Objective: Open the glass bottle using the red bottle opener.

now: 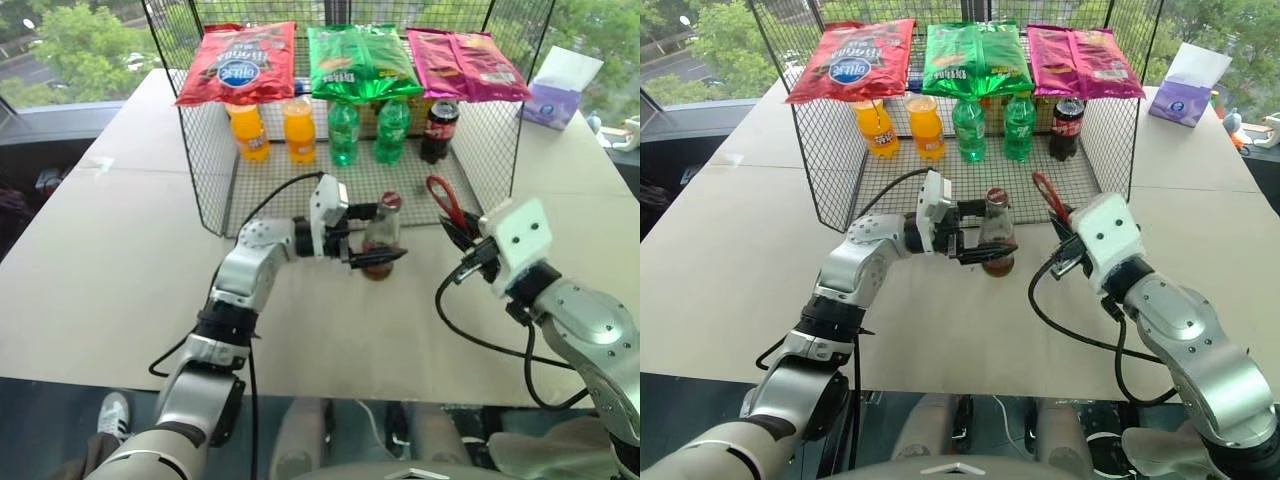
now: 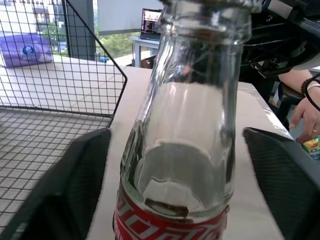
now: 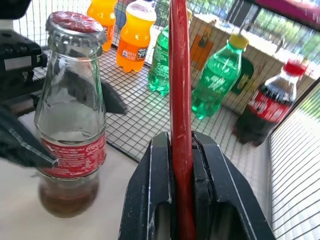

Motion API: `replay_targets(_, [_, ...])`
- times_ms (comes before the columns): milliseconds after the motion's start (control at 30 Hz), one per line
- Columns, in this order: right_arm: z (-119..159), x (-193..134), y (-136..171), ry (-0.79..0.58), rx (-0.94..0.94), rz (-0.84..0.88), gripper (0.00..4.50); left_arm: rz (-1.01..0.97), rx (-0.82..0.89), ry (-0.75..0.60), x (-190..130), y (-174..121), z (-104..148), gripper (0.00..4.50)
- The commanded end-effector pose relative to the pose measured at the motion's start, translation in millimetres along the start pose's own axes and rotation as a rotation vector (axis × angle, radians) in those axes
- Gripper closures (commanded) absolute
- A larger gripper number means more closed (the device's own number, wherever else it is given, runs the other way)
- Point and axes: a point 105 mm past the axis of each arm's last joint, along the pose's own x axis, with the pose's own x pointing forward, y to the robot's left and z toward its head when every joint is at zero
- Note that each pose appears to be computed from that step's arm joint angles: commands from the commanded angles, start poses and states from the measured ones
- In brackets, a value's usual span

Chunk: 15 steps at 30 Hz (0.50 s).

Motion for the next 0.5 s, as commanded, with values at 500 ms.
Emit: replay_targets(500, [18.5, 27.3, 22.4, -0.185, -0.4, -0.045, 4.5, -0.041, 0.084, -0.037, 13.7, -6.0, 44.6, 1.99])
